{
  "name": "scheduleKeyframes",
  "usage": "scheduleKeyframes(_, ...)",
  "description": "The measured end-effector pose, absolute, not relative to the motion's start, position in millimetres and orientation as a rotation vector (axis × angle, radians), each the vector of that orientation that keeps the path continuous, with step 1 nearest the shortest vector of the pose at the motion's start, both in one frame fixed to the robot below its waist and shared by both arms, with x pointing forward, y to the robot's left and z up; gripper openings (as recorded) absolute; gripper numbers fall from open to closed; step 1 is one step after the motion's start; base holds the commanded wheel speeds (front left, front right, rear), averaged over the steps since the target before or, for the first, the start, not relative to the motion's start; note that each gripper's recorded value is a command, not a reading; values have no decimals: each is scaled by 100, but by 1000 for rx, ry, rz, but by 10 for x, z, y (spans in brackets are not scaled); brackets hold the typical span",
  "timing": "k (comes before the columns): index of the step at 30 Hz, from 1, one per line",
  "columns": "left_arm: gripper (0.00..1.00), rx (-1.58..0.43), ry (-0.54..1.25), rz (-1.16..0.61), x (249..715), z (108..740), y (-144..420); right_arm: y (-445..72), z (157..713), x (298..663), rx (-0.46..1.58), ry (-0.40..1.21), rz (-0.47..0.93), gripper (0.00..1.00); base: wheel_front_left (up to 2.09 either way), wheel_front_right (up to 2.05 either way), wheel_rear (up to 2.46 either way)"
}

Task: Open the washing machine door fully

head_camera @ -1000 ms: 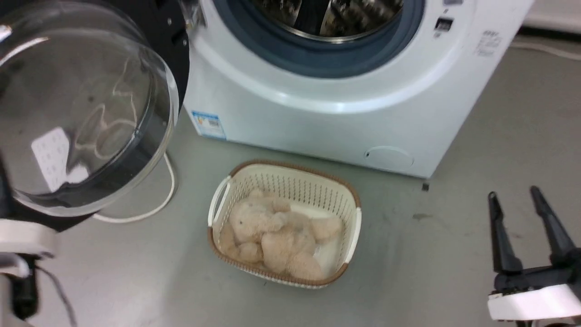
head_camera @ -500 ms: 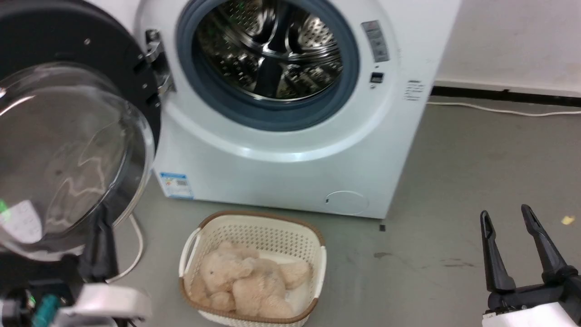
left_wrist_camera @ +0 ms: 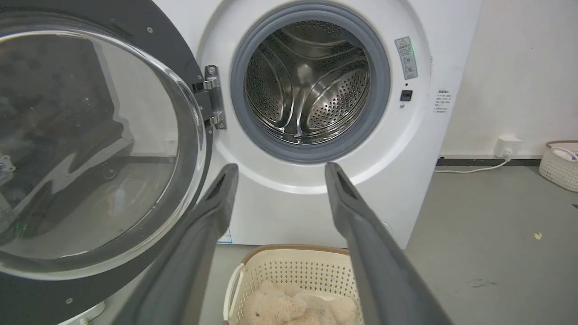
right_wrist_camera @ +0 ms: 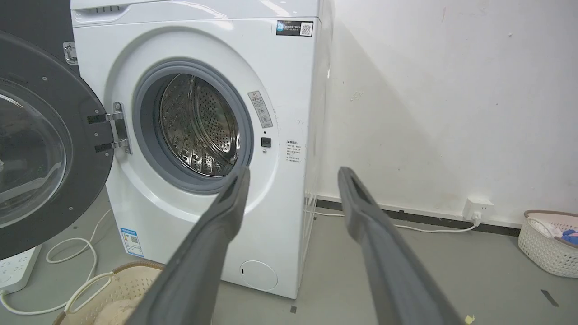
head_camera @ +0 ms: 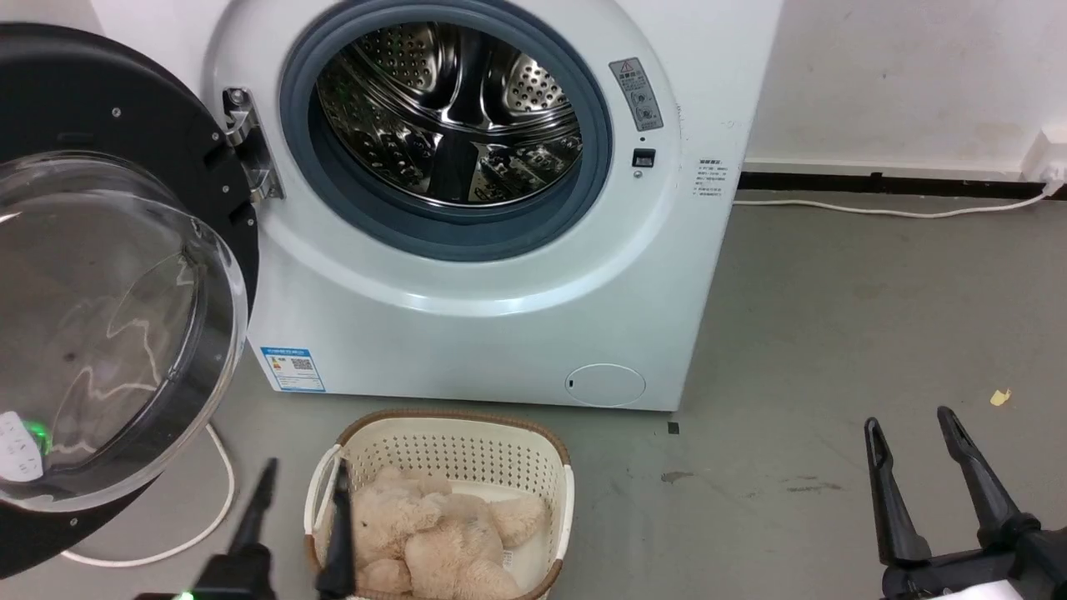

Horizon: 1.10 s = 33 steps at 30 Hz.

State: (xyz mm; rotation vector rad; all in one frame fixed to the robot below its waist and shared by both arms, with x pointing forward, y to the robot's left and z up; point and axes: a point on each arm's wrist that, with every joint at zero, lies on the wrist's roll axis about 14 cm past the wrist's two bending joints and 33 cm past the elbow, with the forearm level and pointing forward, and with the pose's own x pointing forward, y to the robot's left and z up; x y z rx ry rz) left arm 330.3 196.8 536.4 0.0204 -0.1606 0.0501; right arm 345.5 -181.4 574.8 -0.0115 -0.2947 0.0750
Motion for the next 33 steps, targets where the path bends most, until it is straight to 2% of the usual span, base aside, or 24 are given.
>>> scheduleKeyframes(26, 100, 64, -129, 32, 3263, 5219, 1855, -1796, 5683, 3430, 10, -276, 80, 100, 0, 0, 0)
scheduleKeyframes(27, 0, 60, -134, 32, 3265, 5237, 1855, -1786, 5667, 3435, 12, -270, 82, 0, 0, 0, 0)
scheduleKeyframes(33, 0, 61, -129, 33, 3268, 5226, 1860, -1789, 5665, 3436, 11, -269, 82, 0, 0, 0, 0)
